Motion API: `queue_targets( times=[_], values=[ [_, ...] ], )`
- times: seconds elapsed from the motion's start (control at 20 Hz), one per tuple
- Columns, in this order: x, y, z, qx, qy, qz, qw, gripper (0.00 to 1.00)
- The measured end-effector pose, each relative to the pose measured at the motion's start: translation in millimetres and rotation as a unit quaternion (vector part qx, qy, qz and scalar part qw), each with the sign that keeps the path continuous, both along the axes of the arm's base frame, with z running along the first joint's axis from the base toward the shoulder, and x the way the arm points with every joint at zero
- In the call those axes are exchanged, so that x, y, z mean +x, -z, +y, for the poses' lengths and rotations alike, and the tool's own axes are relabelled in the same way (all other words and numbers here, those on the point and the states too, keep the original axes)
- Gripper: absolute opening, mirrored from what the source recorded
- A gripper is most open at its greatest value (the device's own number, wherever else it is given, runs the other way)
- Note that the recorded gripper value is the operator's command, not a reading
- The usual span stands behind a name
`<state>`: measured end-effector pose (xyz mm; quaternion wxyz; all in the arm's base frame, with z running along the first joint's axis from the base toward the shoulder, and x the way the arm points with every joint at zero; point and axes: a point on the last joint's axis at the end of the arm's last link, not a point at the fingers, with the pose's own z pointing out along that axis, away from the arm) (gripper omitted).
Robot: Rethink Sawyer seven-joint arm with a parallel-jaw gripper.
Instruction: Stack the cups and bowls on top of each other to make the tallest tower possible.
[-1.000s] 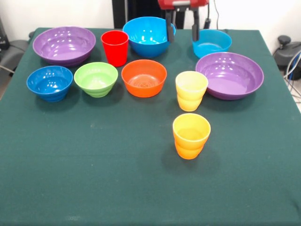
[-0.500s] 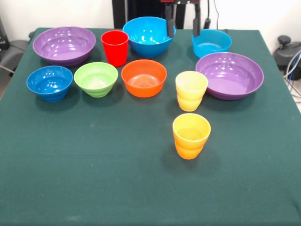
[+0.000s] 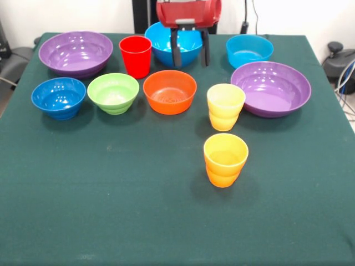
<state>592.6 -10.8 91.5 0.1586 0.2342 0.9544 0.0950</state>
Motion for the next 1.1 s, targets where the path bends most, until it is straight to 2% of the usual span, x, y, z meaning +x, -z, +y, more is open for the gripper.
queue_targets(
  times=[0.55,0.75,0.9,1.1],
  values=[
    [-4.4,24,2,0.015,-0.004,0.015,0.9998,1.0],
    [-5.1,31,-10,0.023,0.0,0.014,0.9996,1.0],
    [-1.2,37,-29,0.03,0.01,0.009,0.9994,1.0],
    [2.9,43,-44,0.031,0.018,0.006,0.9993,1.0]
  ],
)
